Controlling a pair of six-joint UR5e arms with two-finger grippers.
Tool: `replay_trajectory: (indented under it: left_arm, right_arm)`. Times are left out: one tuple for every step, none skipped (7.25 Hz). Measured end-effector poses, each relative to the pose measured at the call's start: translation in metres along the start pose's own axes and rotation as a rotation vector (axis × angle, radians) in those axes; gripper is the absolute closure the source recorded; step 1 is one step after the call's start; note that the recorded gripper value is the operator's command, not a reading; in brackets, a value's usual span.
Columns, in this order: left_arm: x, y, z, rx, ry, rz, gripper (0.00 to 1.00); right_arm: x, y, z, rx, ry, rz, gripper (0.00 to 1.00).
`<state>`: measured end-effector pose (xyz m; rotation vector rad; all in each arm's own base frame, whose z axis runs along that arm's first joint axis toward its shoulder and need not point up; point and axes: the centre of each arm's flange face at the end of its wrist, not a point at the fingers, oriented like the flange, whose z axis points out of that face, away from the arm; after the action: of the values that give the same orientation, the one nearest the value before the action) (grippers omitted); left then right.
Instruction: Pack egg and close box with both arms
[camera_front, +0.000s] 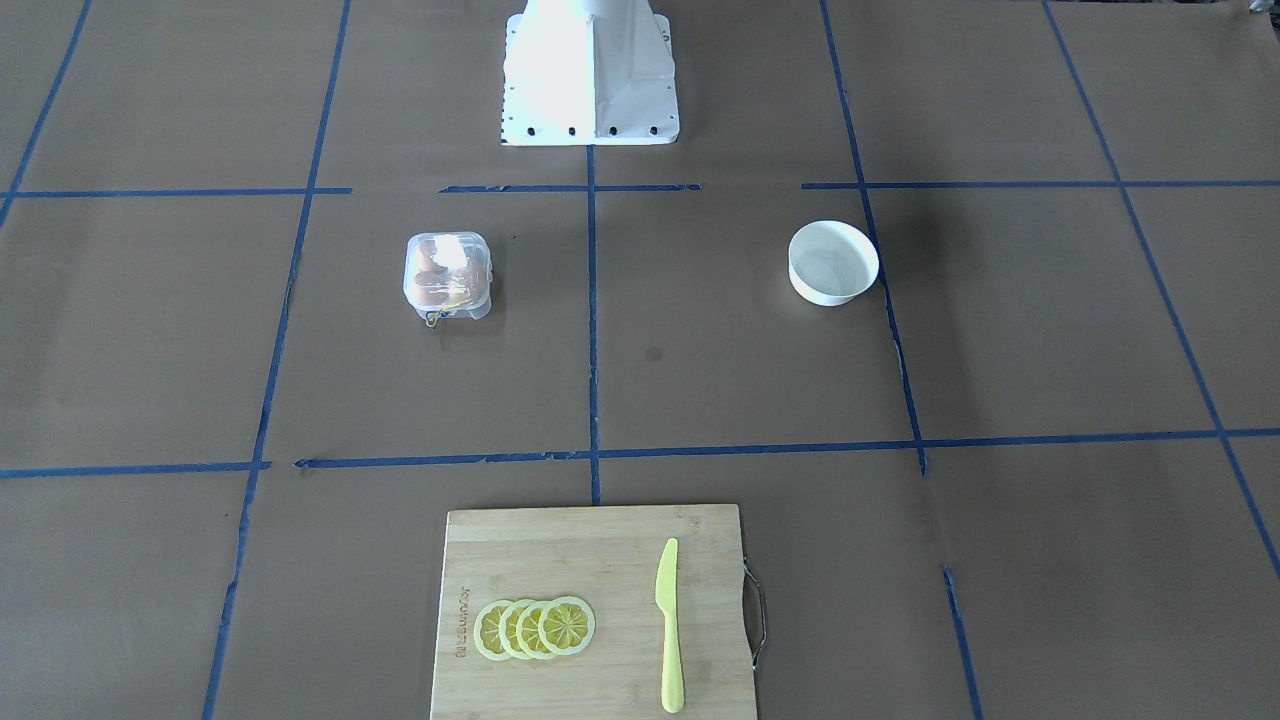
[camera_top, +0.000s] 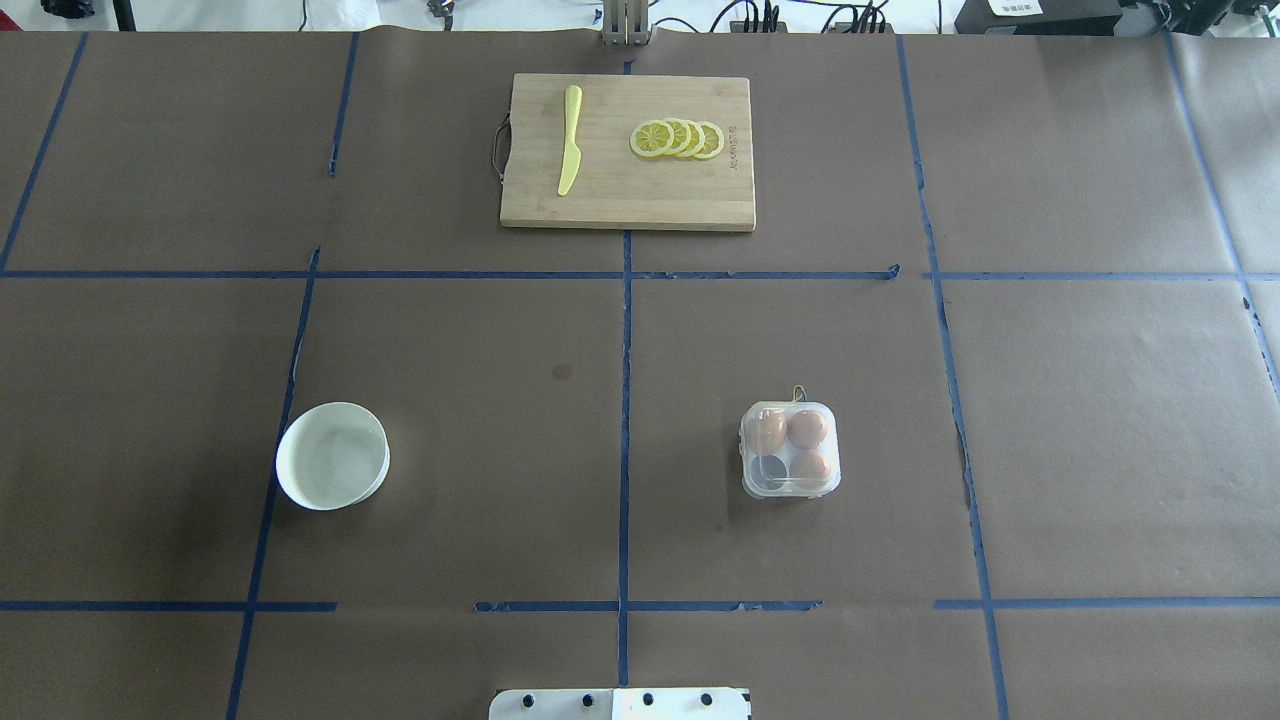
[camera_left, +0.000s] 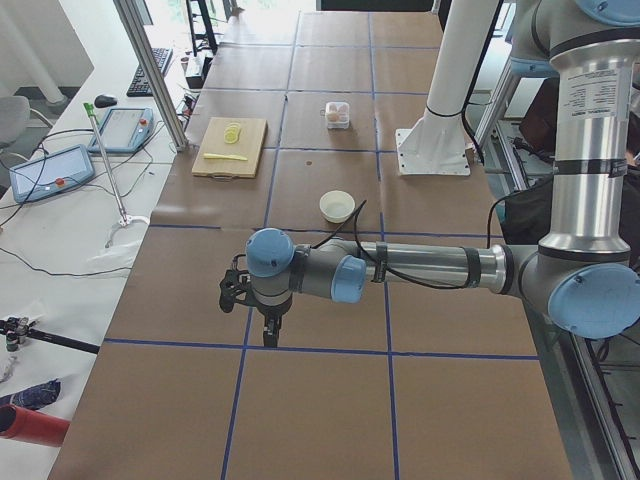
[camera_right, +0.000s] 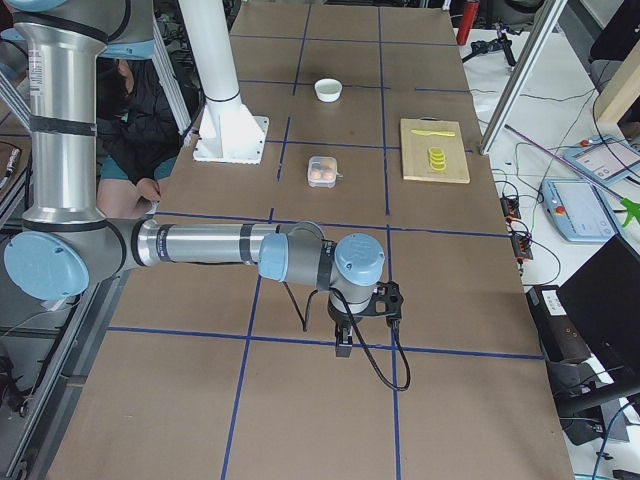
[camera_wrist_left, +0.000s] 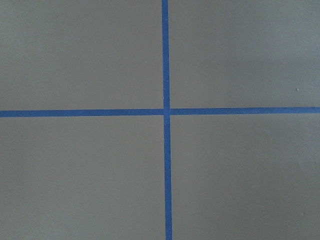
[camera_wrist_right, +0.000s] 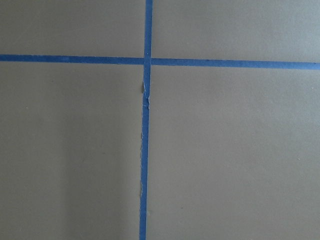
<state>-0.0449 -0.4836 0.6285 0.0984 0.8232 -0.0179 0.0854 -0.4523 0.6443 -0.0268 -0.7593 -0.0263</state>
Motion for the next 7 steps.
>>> replay_trajectory:
  left_arm:
    - [0.000, 0.000, 0.000, 0.001, -0.001, 0.003, 0.00]
    - [0.001, 0.000, -0.001, 0.003, -0.002, 0.006, 0.00]
    - [0.001, 0.000, -0.001, 0.004, -0.003, 0.007, 0.00]
    - [0.001, 0.000, -0.001, 0.004, -0.003, 0.006, 0.00]
    - [0.001, 0.000, -0.001, 0.003, -0.003, 0.006, 0.00]
    - [0.001, 0.000, -0.001, 0.003, -0.003, 0.006, 0.00]
    - [0.001, 0.000, -0.001, 0.004, -0.003, 0.007, 0.00]
  right_arm:
    - [-0.003, -0.005, -0.003, 0.028, 0.001, 0.006, 0.00]
    - [-0.004, -0.009, -0.005, 0.066, 0.000, 0.024, 0.00]
    - [-0.005, -0.012, -0.005, 0.089, -0.003, 0.050, 0.00]
    - [-0.006, -0.012, -0.005, 0.097, -0.006, 0.064, 0.00]
    - [-0.008, -0.013, -0.003, 0.097, -0.008, 0.067, 0.00]
    - [-0.011, -0.015, -0.001, 0.092, -0.009, 0.063, 0.00]
    - [-0.014, -0.016, 0.001, 0.088, -0.010, 0.058, 0.00]
